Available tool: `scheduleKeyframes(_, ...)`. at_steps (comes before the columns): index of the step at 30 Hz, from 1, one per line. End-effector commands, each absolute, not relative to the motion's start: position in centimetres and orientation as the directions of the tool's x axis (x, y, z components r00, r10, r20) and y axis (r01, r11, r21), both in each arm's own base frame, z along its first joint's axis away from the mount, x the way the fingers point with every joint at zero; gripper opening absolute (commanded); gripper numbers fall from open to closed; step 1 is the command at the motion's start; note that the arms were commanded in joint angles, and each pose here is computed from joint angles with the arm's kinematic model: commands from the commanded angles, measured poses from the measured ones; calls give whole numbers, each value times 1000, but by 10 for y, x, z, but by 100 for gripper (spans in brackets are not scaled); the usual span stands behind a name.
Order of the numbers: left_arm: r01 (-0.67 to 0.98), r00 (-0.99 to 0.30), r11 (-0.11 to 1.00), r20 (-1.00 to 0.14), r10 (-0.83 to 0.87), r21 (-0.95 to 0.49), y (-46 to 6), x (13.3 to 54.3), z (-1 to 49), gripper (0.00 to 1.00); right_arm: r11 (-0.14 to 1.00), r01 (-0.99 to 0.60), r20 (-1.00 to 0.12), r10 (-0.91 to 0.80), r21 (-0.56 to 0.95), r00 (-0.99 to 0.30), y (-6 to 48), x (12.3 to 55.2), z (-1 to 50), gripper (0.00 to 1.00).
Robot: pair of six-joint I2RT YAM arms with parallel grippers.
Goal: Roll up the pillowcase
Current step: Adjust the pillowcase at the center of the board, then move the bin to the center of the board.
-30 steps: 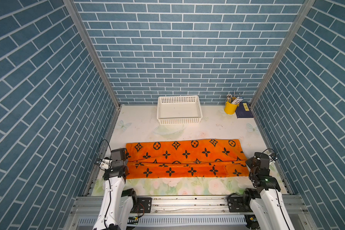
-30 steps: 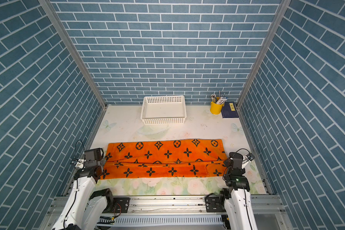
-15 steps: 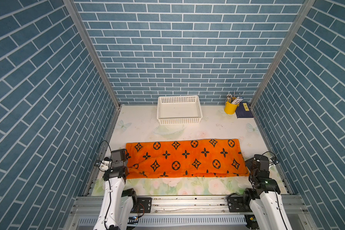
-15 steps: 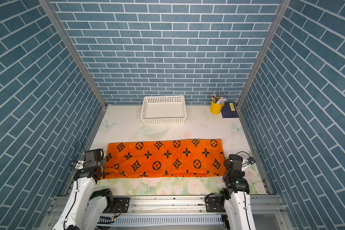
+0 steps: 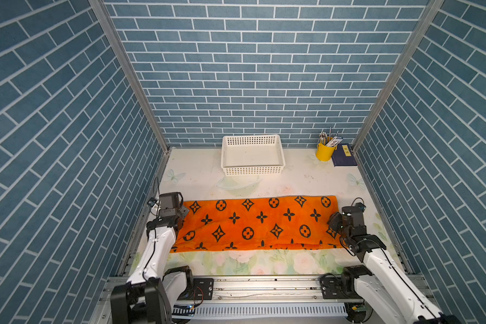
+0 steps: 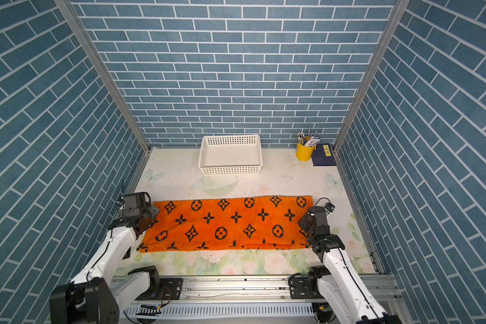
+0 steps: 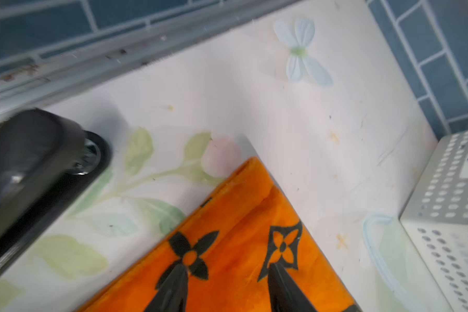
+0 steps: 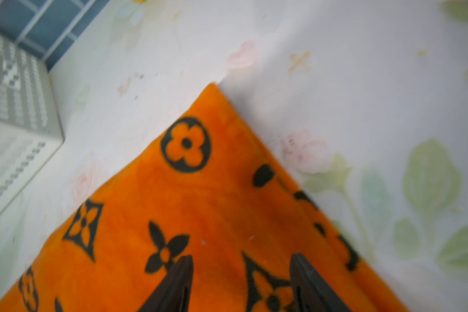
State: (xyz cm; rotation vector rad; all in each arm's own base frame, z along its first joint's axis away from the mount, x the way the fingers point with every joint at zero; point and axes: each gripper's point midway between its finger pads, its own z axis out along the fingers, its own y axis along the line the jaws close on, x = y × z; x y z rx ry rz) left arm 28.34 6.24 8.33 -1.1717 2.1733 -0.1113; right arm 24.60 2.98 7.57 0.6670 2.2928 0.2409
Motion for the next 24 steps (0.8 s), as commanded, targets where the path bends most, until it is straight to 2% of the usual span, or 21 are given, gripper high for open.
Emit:
scheduleKeyframes(1,-633,-507,698,-503,-700,-333,39,297,68,36,883,313,-606,468,350,-644,60,256,72,59)
scheduleKeyframes(3,-648,-527,697,-480,-701,-306,38,293,54,29,890,289,-575,450,353,-683,74,256,57,57)
scheduleKeyframes(5,-662,-558,701,-450,-698,-266,38,287,37,26,892,298,-555,446,339,-702,76,257,41,54)
scheduleKeyframes(8,-681,-604,704,-390,-695,-202,37,273,11,16,904,323,-571,427,280,-701,72,272,34,50)
scheduleKeyframes(14,-685,-651,706,-283,-705,-182,19,253,-19,11,924,341,-591,373,171,-715,74,326,24,47)
scheduleKeyframes(20,-666,-666,711,-249,-703,-225,-10,243,-21,11,920,363,-599,376,148,-707,76,403,14,40)
scheduleKeyframes(24,-604,-731,772,-250,-635,-197,-41,239,-18,11,934,324,-624,344,152,-701,90,460,15,40)
